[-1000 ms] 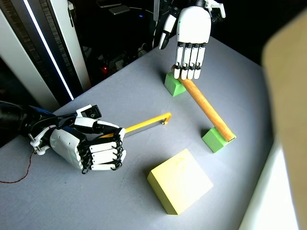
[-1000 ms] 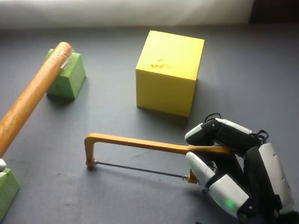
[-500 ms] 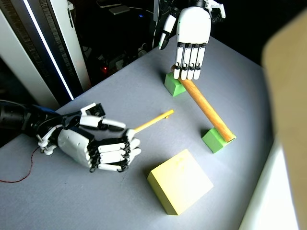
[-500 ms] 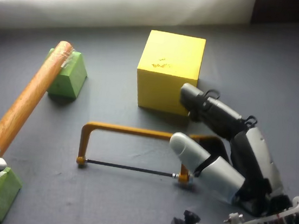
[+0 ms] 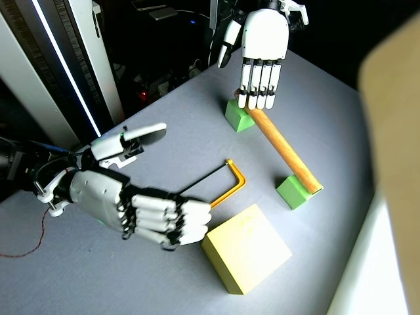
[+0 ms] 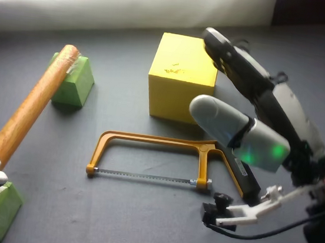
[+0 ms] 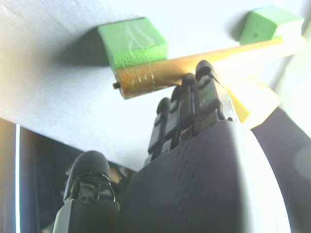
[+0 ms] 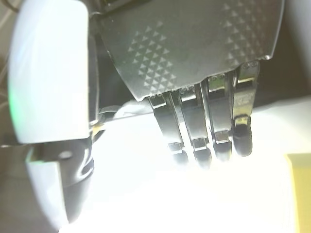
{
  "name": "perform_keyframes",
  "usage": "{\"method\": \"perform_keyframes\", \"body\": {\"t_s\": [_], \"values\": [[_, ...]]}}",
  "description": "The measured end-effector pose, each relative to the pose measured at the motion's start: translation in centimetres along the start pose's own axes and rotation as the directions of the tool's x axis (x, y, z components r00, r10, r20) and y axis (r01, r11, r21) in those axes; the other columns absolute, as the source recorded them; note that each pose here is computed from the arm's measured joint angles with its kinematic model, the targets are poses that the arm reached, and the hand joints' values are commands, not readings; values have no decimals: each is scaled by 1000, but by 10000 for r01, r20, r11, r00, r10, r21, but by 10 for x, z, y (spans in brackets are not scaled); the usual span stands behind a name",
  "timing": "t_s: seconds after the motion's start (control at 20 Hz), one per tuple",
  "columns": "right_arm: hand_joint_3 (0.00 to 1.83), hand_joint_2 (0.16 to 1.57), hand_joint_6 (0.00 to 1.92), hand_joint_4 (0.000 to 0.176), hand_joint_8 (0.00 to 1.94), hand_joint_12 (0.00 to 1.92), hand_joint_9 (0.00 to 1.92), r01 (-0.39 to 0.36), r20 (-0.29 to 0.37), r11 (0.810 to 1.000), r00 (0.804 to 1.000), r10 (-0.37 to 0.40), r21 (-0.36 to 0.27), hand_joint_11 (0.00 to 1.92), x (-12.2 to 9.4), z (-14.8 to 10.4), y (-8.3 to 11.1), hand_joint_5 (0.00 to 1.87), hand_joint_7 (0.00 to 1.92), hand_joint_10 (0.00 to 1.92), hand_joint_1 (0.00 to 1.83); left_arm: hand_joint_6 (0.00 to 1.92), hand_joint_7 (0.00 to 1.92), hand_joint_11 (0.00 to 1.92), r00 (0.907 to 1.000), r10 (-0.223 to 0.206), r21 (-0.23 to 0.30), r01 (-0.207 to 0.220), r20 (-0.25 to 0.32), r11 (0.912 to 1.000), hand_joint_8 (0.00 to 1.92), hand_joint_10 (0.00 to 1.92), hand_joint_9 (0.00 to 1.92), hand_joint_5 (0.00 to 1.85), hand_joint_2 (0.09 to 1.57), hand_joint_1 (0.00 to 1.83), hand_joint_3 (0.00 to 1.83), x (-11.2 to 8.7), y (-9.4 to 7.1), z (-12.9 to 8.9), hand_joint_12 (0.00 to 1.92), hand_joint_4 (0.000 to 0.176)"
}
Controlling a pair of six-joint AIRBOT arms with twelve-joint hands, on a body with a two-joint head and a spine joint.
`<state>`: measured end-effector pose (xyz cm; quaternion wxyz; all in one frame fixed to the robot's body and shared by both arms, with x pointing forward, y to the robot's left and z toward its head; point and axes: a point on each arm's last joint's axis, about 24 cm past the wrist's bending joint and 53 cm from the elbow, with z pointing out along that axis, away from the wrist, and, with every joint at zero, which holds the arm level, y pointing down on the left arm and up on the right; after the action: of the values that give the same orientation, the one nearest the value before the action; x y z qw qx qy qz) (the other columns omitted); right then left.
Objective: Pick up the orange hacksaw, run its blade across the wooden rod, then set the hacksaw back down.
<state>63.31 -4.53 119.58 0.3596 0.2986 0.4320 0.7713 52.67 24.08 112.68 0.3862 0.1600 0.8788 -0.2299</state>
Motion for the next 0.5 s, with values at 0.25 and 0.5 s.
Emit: {"method": "perform_keyframes", "body": {"t_s": [0.25,0.5], "values": [[1,1036,5,0,2,860,457,1077,-1234,9931,9872,-1014,456,158,11,2,15,450,509,8,453,9,34,1,9992,368,898,-381,163,9952,9,13,35,35,1288,0,0,-7,-15,-2,0,0],[0,1121,24,0,64,1335,894,3725,-3751,9280,8599,-3463,-28,469,27,-11,26,876,963,159,433,16,174,95,9924,1017,2478,-1158,693,9619,15,6,212,192,1294,29,1,-18,-45,-6,249,0]]}}
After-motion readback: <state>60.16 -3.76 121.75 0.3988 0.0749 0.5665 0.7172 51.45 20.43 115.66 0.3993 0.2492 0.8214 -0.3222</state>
